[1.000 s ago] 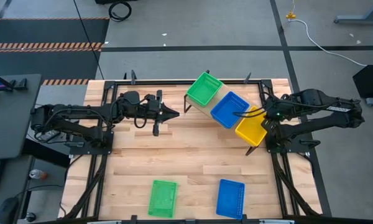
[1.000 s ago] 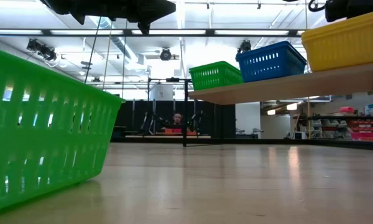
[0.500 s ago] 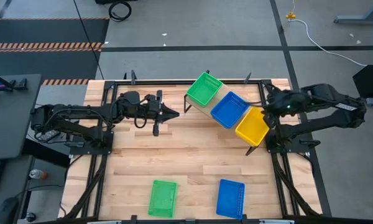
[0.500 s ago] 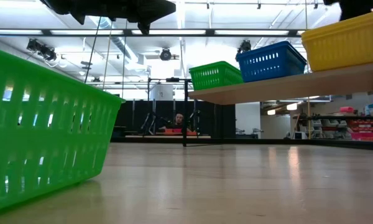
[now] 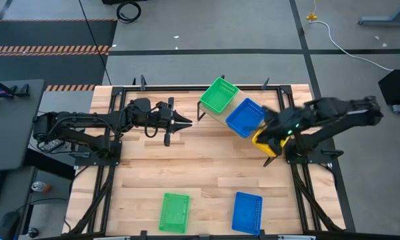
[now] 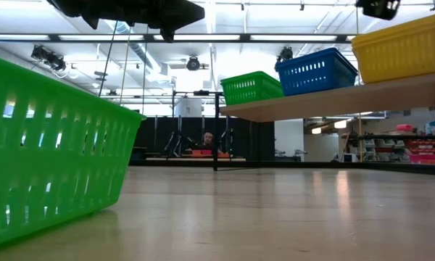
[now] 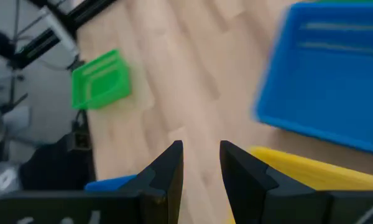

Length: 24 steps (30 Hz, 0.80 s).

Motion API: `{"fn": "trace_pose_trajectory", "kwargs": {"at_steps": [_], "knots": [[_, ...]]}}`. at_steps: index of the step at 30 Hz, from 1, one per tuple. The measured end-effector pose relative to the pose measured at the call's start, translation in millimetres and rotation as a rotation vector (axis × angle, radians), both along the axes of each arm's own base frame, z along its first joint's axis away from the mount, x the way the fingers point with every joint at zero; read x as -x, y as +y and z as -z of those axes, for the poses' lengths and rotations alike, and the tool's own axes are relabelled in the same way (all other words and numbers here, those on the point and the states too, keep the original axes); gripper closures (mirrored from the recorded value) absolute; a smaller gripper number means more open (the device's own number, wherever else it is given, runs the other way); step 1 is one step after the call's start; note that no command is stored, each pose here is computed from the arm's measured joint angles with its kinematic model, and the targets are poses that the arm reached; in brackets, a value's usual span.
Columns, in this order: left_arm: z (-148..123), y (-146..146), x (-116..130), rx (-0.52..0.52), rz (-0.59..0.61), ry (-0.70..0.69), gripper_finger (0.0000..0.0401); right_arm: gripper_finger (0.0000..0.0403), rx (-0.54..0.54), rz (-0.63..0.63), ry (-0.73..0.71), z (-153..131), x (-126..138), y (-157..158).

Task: Stack baskets on shelf by color
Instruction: Stack the blue bin on top of the blue bins on the shelf

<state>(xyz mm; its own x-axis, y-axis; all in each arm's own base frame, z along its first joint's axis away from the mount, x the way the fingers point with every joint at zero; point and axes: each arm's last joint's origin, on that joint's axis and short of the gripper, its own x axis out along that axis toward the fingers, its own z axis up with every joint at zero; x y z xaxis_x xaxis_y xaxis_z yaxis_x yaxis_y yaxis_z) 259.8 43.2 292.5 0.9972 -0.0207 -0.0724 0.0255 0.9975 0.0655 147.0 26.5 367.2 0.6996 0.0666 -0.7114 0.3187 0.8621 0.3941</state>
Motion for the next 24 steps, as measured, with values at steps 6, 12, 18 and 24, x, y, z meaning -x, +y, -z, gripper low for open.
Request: {"fn": "trace_pose_trajectory", "kwargs": {"at_steps": [6, 12, 18, 24], "knots": [[2, 0, 0, 0.004, 0.000, 0.023, 0.0324, 0.0291, -0.049, -0.096, 0.105, 19, -34, 39], [7, -5, 0, 0.001, 0.020, 0.071, 0.0301, 0.0291, -0.124, -0.167, 0.210, 43, -58, 88], [7, -13, -1, 0.029, 0.049, 0.074, 0.0272, 0.0291, -0.216, -0.189, 0.256, 64, -69, 133], [15, -29, -3, 0.033, 0.065, 0.150, 0.0246, 0.0291, -0.297, -0.195, 0.289, 84, -71, 177]]}}
